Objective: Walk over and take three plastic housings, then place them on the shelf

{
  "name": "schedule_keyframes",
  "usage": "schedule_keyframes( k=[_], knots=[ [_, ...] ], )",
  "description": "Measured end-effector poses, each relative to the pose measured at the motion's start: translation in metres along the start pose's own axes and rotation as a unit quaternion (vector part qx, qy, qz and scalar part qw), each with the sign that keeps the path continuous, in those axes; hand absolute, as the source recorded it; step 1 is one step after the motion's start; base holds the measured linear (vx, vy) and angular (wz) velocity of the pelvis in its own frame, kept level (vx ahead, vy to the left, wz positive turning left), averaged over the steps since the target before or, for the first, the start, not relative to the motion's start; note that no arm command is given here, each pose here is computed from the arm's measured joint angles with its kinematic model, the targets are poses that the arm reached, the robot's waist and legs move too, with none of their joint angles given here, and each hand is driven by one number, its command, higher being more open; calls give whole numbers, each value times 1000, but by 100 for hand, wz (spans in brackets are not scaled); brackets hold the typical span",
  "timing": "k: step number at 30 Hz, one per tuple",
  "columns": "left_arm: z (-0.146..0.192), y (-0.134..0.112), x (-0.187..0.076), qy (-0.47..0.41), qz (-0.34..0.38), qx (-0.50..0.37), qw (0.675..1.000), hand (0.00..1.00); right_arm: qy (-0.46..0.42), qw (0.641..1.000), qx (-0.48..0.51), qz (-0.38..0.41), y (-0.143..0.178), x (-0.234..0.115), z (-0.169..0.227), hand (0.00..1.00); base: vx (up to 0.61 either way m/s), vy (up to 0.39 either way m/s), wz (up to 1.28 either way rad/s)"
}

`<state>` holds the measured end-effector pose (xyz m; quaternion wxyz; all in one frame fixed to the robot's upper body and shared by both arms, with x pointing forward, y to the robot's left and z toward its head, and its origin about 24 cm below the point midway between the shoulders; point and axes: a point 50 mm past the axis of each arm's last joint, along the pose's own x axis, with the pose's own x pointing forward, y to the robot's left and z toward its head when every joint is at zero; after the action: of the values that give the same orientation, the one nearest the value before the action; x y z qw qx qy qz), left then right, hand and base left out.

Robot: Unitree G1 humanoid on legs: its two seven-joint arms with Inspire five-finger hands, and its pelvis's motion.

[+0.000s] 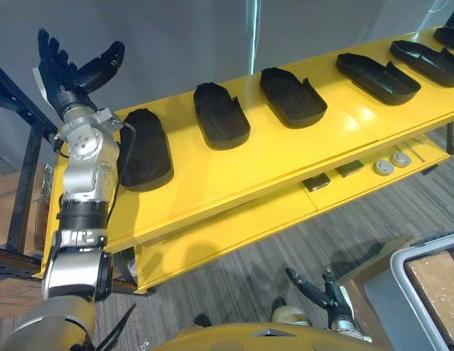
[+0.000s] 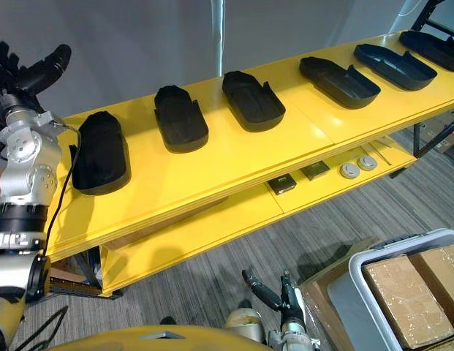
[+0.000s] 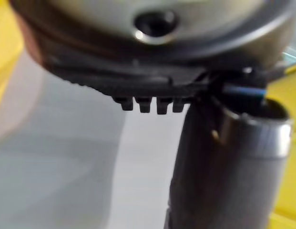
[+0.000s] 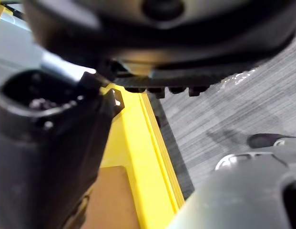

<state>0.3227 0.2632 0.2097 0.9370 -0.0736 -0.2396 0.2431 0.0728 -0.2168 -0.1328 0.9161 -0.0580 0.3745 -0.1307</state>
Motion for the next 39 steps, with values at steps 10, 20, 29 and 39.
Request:
schedule_keyframes(
  k=[10,20,29,39],
  knots=[
    [-53,54,-119,76,-78,115,987,100,69,997,11,-31,-15,-13,-32,100,5,0,15],
    [-81,91,-153,165,-97,156,969,100,93,994,55,-29,-18,-7,-34,100,-11,3,15],
    [-82,83,-160,160,-148,140,966,100,71,992,88,-51,-25,9,-15,100,14,8,2],
    [-90,70,-167,172,-178,142,958,100,52,993,93,-47,-22,20,1,100,39,-8,-6]
  ],
)
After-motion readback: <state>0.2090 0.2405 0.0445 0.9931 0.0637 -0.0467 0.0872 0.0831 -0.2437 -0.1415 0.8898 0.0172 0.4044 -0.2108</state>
